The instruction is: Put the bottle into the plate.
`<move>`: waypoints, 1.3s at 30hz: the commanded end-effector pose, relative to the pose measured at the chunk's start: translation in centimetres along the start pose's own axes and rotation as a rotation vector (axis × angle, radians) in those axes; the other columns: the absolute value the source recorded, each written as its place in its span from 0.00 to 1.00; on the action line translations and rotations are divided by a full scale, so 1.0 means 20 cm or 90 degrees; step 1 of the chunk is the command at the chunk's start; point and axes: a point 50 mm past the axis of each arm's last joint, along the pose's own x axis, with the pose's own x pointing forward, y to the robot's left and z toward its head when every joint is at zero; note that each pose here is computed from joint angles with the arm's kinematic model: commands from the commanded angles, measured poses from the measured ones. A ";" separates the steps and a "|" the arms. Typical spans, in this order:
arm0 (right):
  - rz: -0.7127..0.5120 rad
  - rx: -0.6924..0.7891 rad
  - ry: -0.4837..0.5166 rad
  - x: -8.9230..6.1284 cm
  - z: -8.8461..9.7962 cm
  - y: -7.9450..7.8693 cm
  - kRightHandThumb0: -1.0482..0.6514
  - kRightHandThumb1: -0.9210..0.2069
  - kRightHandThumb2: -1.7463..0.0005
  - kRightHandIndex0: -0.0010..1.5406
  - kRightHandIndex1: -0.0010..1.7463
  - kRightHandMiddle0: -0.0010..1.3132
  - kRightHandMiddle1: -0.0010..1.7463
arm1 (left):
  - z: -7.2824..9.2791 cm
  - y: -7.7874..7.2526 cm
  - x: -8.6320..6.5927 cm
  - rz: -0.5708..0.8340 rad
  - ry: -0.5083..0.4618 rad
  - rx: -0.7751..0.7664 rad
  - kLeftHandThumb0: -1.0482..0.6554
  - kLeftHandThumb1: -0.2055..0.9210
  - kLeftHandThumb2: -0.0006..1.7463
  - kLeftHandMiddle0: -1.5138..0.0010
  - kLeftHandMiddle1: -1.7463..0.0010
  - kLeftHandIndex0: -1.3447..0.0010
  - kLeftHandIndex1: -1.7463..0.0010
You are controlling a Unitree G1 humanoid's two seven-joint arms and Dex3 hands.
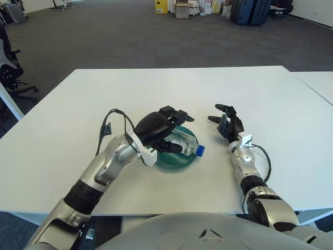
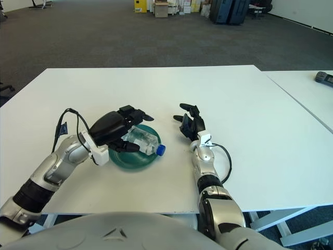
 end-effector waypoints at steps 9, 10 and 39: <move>0.012 0.028 0.078 -0.11 -0.13 0.07 0.11 0.00 0.43 0.42 0.36 0.21 0.56 | -0.01 0.06 -0.01 -0.029 0.014 -0.013 0.00 1.00 0.42 1.00 1.00 1.00 0.98; 0.011 0.028 0.079 -0.11 -0.13 0.07 0.11 0.00 0.42 0.42 0.35 0.22 0.56 | -0.01 0.06 -0.01 -0.029 0.014 -0.017 0.00 1.00 0.43 1.00 1.00 0.99 0.98; 0.008 0.010 0.094 -0.12 -0.14 0.03 0.11 0.00 0.42 0.45 0.42 0.27 0.59 | -0.34 0.02 -0.08 0.336 0.114 -0.622 0.14 1.00 0.47 0.78 0.96 1.00 0.56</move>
